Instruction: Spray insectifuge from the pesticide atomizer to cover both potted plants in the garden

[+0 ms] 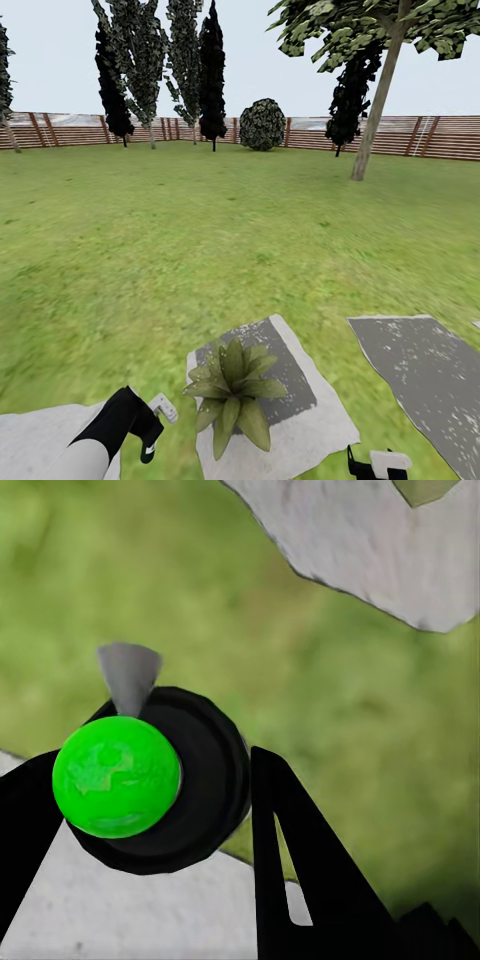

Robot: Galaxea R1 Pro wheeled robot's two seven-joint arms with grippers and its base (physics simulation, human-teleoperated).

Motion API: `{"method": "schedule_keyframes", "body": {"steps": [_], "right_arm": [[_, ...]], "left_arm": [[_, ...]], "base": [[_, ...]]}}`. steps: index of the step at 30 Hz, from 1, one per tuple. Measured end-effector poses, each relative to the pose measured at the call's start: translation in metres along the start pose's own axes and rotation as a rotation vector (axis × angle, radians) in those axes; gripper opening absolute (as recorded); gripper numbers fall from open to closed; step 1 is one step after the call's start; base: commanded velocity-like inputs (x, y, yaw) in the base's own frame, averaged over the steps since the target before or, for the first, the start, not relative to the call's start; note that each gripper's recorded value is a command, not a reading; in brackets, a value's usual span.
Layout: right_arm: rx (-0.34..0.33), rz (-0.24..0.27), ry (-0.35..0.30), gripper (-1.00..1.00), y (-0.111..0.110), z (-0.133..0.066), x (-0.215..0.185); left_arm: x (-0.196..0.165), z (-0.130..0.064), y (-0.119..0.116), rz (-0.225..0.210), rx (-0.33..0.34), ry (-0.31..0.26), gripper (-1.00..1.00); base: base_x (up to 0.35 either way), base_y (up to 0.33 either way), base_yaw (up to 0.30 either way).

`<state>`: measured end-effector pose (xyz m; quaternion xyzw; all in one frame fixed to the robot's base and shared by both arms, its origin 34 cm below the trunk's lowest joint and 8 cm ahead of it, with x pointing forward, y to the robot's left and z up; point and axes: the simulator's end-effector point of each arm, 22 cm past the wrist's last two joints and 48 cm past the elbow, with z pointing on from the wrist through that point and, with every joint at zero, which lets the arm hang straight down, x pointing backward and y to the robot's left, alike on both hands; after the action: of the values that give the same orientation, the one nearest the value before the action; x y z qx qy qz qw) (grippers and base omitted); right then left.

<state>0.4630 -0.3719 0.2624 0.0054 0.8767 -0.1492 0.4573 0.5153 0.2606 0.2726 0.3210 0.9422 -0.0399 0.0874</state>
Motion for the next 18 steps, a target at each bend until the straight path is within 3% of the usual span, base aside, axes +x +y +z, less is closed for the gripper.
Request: {"method": "schedule_keyframes", "body": {"steps": [4,9,13,18], "right_arm": [[-0.001,0.001,0.000,1.00,0.001,0.000,0.000],[-0.001,0.001,0.001,1.00,0.001,0.000,0.000],[-0.001,0.001,0.000,1.00,0.001,0.000,0.000],[-0.001,0.000,0.000,1.00,0.001,0.000,0.000]], "left_arm": [[0.015,-0.006,0.024,-0.022,-0.038,0.016,-1.00],[0.012,-0.007,0.026,-0.026,-0.048,0.009,-1.00],[0.012,-0.005,0.037,-0.042,-0.122,0.019,-1.00],[0.006,-0.002,0.028,-0.041,-0.120,0.016,-1.00]], "base": [[0.000,0.000,0.170],[0.000,0.000,0.220],[0.000,0.000,0.033],[0.000,-0.015,0.002]]}}
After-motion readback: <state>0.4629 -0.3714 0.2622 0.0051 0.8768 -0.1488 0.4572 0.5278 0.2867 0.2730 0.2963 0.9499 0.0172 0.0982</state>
